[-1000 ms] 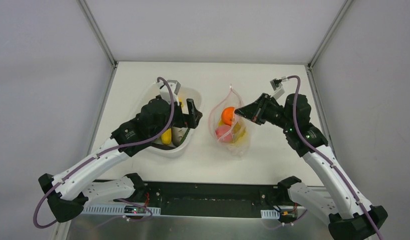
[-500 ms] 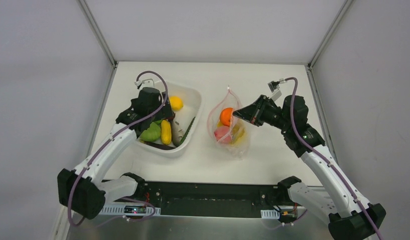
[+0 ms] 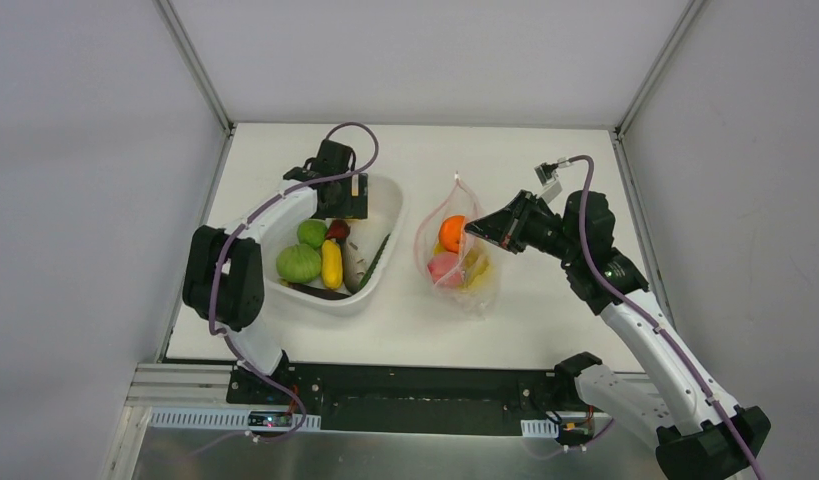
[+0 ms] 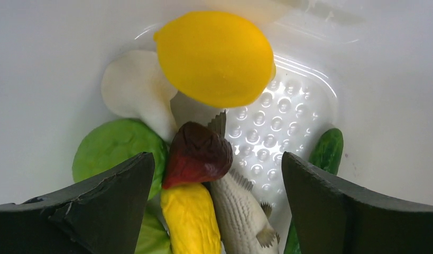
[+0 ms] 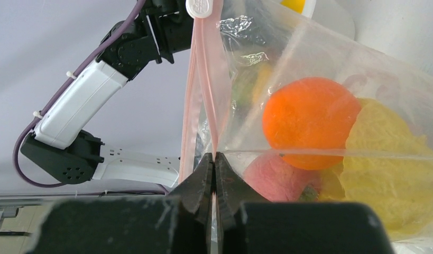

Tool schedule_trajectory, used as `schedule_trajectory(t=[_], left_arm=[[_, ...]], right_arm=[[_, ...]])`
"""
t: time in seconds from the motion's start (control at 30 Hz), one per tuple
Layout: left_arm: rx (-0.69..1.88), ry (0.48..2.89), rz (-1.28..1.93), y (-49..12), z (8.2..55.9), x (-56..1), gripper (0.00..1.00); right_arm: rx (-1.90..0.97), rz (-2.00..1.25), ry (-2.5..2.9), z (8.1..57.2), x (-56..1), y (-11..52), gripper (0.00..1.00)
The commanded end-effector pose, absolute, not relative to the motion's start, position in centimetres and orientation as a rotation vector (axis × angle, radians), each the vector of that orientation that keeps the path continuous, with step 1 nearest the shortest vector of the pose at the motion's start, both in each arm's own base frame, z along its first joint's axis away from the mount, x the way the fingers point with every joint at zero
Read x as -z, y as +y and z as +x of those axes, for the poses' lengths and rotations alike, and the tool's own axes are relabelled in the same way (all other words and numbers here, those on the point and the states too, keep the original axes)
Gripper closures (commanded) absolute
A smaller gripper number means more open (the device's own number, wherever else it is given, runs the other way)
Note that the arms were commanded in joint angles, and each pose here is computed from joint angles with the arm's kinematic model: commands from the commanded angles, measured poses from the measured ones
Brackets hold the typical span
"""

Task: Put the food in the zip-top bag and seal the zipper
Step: Pick up the fake fruit from the bin.

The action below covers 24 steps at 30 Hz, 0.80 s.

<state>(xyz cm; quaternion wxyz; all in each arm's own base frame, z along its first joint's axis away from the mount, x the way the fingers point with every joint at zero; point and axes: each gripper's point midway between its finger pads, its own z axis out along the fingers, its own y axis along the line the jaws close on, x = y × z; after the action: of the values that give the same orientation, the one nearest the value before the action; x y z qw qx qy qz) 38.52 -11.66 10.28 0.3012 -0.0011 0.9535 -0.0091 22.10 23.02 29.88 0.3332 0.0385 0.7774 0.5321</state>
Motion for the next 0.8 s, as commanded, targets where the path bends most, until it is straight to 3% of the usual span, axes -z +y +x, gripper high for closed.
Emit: schedule_trajectory(t=[0.0, 0.27, 0.53, 0.77], left_arm=[[0.106, 2.496, -0.003, -12.2, 40.8, -11.9, 0.07], [0.272, 2.393, -0.332, -13.6, 44.8, -10.2, 0.06], [0.225, 2.348, -0.498, -12.8, 45.8, -7.0, 0.05], [0.216, 2.367, -0.55, -12.9, 45.3, -4.5, 0.22]], right_arm=[[-1.409, 0.097, 2.009, 22.2, -30.1, 23.2, 0.99], [-1.415, 0.111, 2.018, 22.5, -29.7, 23.3, 0.99], [-1.418, 0.112, 2.022, 22.5, -29.6, 23.4, 0.99], [-1.424, 0.115, 2.012, 22.4, -29.8, 23.4, 0.98]])
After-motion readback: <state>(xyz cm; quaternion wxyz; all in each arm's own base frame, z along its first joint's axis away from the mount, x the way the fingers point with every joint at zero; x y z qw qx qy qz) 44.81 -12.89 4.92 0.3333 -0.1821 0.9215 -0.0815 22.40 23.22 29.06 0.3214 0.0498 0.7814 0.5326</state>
